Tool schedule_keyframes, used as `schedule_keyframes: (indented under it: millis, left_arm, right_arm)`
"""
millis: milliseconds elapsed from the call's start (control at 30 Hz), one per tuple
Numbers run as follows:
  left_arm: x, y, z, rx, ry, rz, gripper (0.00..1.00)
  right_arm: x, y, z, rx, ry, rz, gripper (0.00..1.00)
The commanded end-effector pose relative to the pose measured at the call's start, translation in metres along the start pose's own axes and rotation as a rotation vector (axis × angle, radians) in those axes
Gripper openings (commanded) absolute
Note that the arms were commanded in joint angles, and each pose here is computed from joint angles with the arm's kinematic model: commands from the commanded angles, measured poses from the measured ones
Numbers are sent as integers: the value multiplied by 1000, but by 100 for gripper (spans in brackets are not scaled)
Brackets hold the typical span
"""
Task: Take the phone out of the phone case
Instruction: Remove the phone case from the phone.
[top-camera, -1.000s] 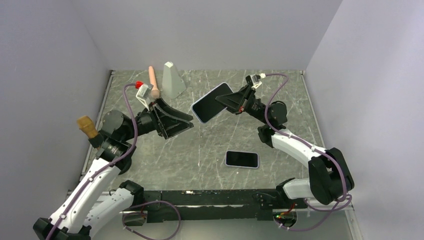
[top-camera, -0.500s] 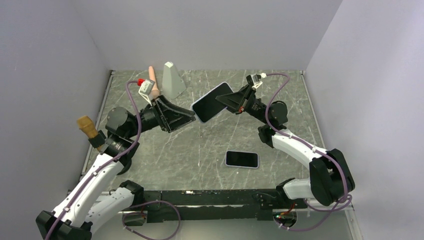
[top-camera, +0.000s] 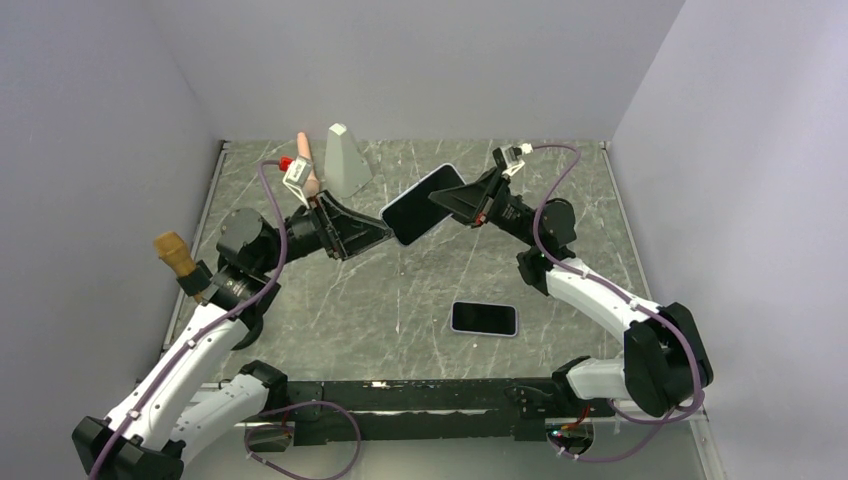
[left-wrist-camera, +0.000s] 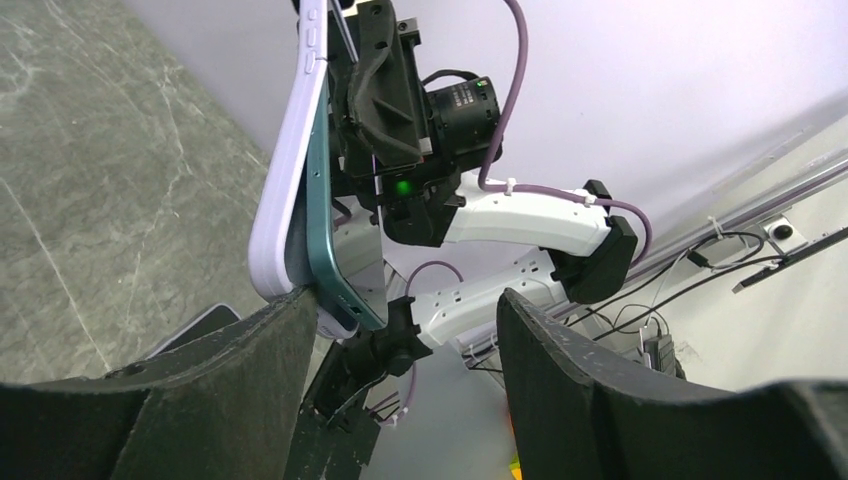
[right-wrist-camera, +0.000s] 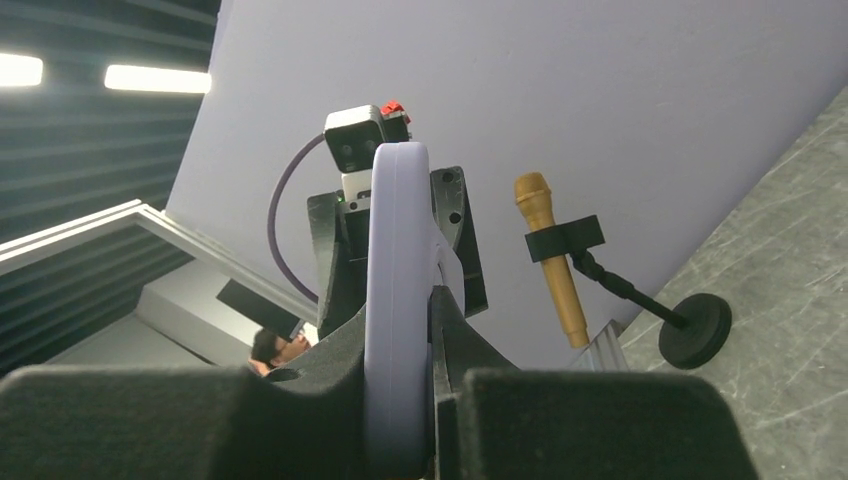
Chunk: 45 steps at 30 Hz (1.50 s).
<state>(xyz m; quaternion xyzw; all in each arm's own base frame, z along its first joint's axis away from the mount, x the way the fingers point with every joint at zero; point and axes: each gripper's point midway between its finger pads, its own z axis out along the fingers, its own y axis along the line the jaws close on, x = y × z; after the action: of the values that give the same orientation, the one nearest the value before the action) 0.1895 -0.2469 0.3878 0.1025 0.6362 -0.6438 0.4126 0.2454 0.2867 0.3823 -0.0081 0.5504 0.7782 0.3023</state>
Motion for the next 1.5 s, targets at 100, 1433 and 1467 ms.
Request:
schedule_keyframes:
  millis: [100, 1433, 1467]
  left_arm:
    - [-5, 4, 11, -12, 38, -1, 61]
    - [-5, -15, 6, 46, -114, -47, 0]
    - [-6, -14, 6, 34, -115, -61, 0]
  right_arm:
    - [36, 50, 18, -114, 236, -183, 0]
    - [45, 10, 1, 6, 207, -324, 86]
    - [47, 9, -1, 2, 207, -322, 86]
